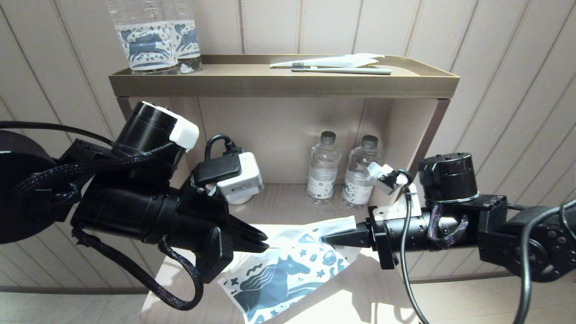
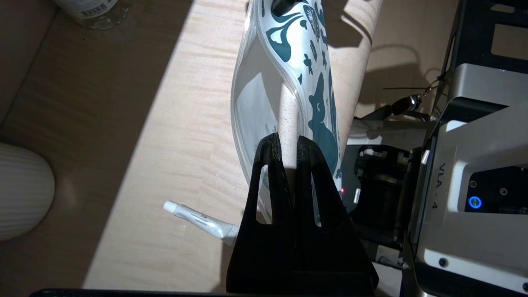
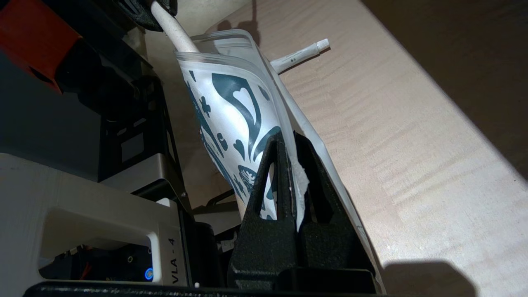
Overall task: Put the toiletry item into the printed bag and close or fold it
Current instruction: Place the toothbrush in the storage bag
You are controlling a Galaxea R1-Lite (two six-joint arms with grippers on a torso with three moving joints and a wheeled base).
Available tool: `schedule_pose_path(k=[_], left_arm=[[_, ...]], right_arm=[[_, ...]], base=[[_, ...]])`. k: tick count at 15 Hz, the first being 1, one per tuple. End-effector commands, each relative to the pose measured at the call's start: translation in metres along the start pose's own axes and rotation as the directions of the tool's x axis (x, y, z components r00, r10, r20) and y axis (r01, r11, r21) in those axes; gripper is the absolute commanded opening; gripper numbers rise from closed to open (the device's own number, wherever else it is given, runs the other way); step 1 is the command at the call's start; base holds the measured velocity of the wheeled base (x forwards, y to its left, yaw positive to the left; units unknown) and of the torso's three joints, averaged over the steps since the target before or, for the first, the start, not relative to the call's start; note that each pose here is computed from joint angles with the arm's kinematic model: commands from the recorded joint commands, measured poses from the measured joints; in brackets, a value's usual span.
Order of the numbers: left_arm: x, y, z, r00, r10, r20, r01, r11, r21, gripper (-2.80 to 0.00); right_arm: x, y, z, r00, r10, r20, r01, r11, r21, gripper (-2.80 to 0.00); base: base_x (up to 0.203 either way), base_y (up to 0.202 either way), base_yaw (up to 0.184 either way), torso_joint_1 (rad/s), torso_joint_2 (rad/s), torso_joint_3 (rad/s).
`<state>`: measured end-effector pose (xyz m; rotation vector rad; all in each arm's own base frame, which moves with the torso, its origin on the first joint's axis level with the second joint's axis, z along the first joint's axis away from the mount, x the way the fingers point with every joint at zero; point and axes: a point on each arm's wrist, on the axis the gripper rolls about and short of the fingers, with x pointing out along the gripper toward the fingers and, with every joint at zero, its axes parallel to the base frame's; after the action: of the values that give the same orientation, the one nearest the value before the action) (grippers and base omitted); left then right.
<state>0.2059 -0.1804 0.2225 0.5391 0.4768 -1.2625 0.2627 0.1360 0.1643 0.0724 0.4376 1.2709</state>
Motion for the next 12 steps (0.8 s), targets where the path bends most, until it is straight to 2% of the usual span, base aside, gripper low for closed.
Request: schedule_pose_path(k=[1,7,9,12], left_arm=[[-0.0002,-0.0007,-0.0005,1.000,-0.004,0.000,0.004,1.000,0.002,-2.80],[0.0015,0.0013,0.0054,0.999,0.015,0.030,-0.016,0.999,0.041,-2.80],[0.0053,0.0062,0.0091,0.998,0.035,0.044,-0.037,0.998,0.049,-2.80],[0.0077,0.0072,0.0071,0.998,0.060,0.022,-0.061,0.997,0.048,-2.80]], right_arm=[[0.0000,0.0003,0.0005,1.000,0.005,0.003,-0.005,1.000,-0.004,-2.80],[-0.0014,0.0016,0.0026,1.000,-0.005,0.020,0.006,1.000,-0.030,-2.80],[-0.0016,0.0017,0.0038,0.998,-0.028,0.052,0.032,0.997,-0.066,-2.80],[-0.0011,0.0039,0.0008,0.995,-0.041,0.095,0.052,0.992,-0.116,-2.80]], base=[[0.000,0.000,0.000,0.000,0.00,0.000],[0.000,0.000,0.000,0.000,0.00,0.000],[0.000,0.000,0.000,0.000,0.00,0.000],[0.000,0.000,0.000,0.000,0.00,0.000]])
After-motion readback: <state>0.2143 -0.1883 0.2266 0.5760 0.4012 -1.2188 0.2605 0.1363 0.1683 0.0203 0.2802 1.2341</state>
